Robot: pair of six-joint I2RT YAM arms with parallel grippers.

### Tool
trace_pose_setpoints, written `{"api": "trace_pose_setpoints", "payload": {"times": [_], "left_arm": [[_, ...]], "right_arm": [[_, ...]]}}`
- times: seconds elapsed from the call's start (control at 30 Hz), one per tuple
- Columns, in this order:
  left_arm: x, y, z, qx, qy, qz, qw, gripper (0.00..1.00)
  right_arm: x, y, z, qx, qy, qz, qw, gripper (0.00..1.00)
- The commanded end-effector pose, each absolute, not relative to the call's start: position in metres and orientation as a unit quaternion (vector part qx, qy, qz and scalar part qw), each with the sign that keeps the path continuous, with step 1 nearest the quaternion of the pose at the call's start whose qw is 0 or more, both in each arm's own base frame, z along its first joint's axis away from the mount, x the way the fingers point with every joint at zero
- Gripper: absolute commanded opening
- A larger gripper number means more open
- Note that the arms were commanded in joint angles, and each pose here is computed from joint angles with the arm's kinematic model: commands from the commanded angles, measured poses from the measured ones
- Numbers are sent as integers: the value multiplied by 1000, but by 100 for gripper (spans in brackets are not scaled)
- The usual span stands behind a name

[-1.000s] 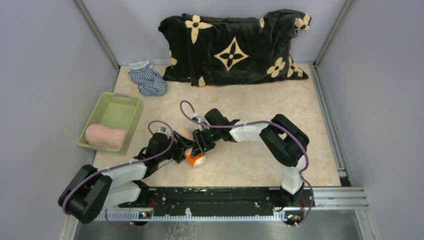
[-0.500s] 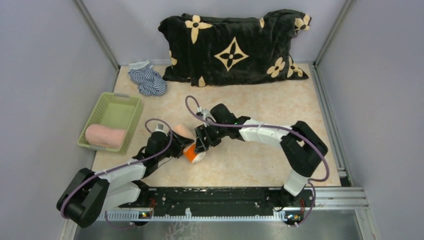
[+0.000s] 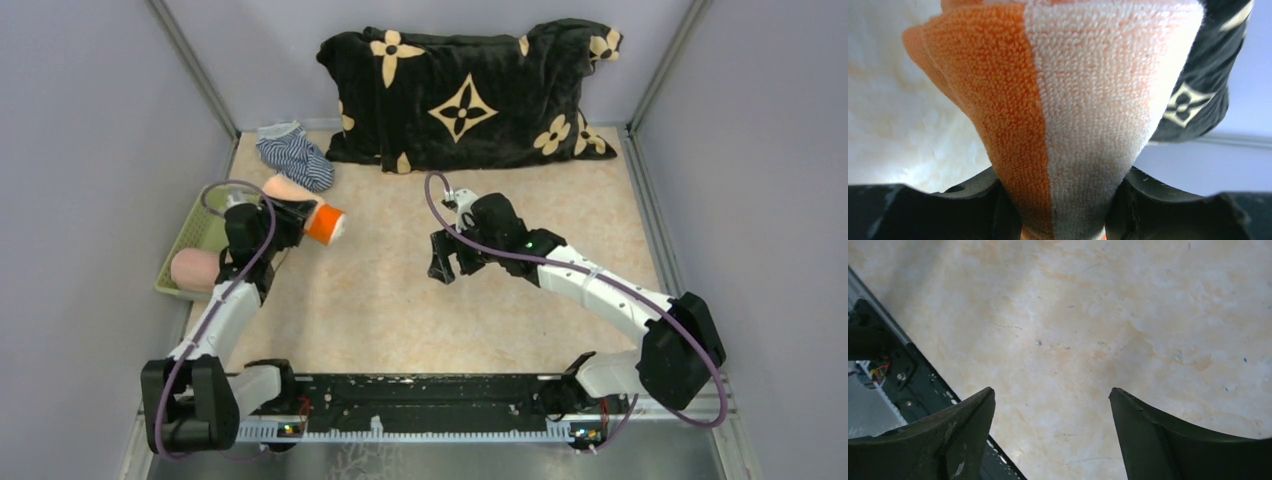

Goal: Roll the towels
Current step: Place the towel in the bin.

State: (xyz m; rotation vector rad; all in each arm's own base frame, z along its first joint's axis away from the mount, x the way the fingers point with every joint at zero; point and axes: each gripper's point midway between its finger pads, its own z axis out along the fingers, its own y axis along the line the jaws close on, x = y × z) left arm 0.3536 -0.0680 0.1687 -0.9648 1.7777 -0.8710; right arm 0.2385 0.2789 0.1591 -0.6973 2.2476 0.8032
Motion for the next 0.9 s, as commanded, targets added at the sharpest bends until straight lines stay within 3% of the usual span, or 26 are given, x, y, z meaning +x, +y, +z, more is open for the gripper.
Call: {"api": "trace_pose_setpoints", "payload": {"times": [0.0,0.2,0.4,0.7,0.87], "left_arm": [[376,-28,195,-395,708,-341,475,50],[406,49,212,-430,700,-269,502,51],[416,109,194,-473,700,-208,494,52],[413,165,140,-514,714,-139,455,53],[403,170,98,-530,747,-128,380,54]], "right_arm": [[254,250,159,-233,870,246,358,87],[269,234,159,-206,878,214,375,92],[272,231,156,-204,878,205,381,92],[275,224,151,-210,881,182,383,92],[276,225,148,-213,881,180,382,92]]}}
